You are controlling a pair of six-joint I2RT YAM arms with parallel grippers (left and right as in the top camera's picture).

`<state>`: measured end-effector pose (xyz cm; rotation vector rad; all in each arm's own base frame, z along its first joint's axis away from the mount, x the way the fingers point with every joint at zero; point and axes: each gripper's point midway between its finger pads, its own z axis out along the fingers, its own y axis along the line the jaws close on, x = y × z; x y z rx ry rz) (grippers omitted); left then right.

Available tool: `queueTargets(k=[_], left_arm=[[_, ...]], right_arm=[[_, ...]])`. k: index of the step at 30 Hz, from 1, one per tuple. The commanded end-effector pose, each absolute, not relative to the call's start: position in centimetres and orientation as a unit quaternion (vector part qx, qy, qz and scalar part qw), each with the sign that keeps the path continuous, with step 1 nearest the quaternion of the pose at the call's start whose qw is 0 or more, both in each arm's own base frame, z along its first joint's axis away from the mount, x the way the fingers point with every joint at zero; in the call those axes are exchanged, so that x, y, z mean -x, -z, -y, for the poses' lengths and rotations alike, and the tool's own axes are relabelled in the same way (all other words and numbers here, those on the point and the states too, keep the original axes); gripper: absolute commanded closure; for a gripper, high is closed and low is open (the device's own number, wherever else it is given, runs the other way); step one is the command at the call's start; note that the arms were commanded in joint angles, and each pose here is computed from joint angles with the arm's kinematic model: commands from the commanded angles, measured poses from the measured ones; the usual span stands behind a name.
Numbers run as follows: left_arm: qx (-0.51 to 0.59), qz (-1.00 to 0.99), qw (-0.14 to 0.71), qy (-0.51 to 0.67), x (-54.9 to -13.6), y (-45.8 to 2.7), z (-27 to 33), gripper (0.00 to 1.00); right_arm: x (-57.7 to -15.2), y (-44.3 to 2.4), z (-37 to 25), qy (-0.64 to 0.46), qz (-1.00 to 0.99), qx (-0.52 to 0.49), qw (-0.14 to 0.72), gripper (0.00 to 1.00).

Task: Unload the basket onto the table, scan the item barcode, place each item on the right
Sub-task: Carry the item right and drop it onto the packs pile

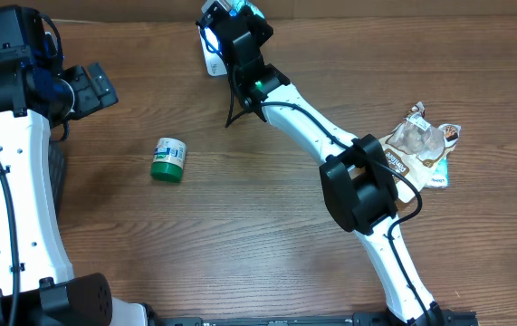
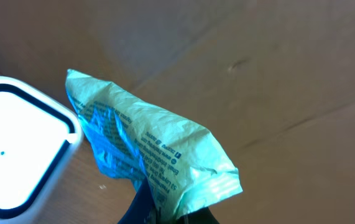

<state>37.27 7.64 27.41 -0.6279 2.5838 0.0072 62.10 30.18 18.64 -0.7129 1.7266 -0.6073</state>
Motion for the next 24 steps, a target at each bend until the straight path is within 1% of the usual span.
queueTargets(k=[1,5,8,12,15,17,21,24], left_arm=[[0.224,-0.946,0.234,-0.007,-37.3,-27.0,-7.7,0.0],[0.224,-0.946,0.234,-0.007,-37.3,-27.0,-7.7,0.0],[0.224,-0.946,0.234,-0.007,-37.3,-27.0,-7.7,0.01],[0.224,-0.946,0.234,-0.007,-37.3,-27.0,-7.7,0.01],[0.224,-0.946,0.234,-0.007,-37.3,-27.0,-7.7,0.01],[0.224,-0.946,0.234,-0.007,-37.3,-27.0,-7.7,0.01],[0.224,-0.946,0.234,-0.007,-37.3,-27.0,-7.7,0.0],[0.224,-0.946,0.234,-0.007,-37.3,-27.0,-7.7,0.01]], right_arm=[[-60.7,-27.1,-30.2,0.185,-0.729,0.233,0.616,0.96],[-58.1,-32.1,-29.5,0.133,-0.741,0.219,0.621,0.96],[-55.5,-34.9,-28.7,0.067,-0.763,0.202,0.61,0.96],[-52.0,-36.9,-25.9,-0.022,-0.809,0.147,0.568,0.96],[-49.3,-36.4,-22.5,-0.064,-0.854,0.106,0.506,0.96],[-47.6,-35.2,-19.6,-0.077,-0.885,0.077,0.454,0.96],[-45.0,-31.4,-13.5,-0.08,-0.936,0.001,0.342,0.96],[-43.8,-28.2,-9.8,-0.081,-0.96,-0.036,0.266,0.96]])
